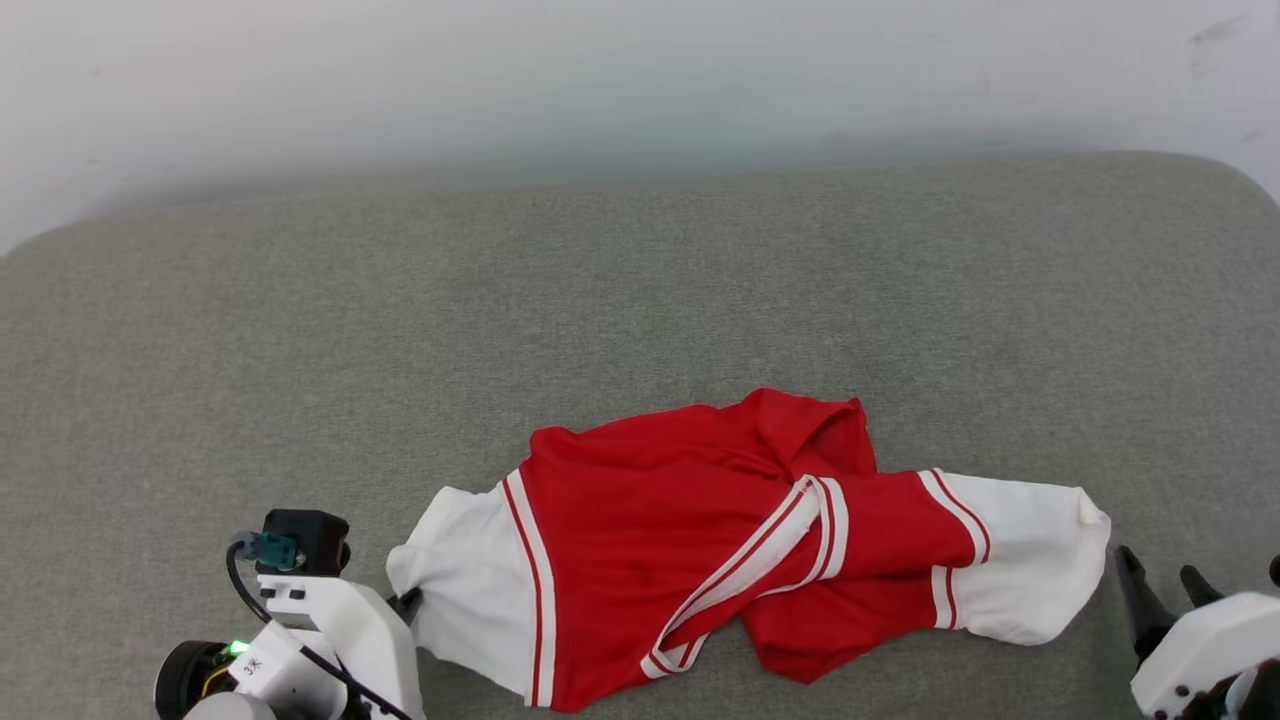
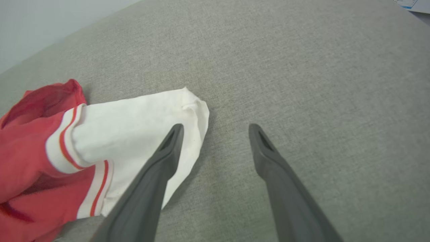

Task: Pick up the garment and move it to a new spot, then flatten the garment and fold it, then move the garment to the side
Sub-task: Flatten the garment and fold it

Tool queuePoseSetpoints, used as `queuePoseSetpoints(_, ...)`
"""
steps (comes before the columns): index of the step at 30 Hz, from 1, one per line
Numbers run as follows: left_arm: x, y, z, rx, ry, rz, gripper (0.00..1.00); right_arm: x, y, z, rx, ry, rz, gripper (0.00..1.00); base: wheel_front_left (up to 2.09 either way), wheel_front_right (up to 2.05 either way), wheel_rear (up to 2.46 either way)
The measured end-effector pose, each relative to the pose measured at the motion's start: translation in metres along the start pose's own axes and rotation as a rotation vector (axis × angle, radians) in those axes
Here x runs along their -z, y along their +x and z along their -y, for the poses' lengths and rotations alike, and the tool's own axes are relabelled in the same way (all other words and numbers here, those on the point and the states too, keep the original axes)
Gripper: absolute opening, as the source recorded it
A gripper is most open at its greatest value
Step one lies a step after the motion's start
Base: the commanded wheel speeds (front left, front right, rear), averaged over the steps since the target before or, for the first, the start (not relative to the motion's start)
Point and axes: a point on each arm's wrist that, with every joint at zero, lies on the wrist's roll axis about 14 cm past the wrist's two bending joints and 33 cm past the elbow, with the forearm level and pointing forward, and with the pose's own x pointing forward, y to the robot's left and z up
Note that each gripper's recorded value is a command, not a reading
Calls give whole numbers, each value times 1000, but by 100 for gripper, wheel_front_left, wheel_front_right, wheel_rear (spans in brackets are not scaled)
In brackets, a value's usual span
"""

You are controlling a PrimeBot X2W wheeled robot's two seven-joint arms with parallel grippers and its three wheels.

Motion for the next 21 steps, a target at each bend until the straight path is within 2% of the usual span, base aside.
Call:
queuePoseSetpoints(5,-14,-6,8,12,10,68,0,1,20,5,-5,-21,-139,100,0,0,0)
queuePoseSetpoints(10,-32,-7,11,19,34,125,0,3,43,-12,-56,-116,-288,100,0,0,0)
queuePoseSetpoints(18,-46,-5,12,18,49,175,0,51,55,-27,-107,-253,-591,100,0,0,0)
queuePoseSetpoints(19,-46,-4,11,14,48,176,0,55,55,-27,-108,-264,-622,42,0,0,0)
queuePoseSetpoints(20,-46,-4,9,8,47,177,0,58,55,-26,-106,-270,-647,4,0,0,0)
queuePoseSetpoints(21,-46,-5,9,6,45,181,0,61,54,-26,-107,-267,-667,0,0,0,0)
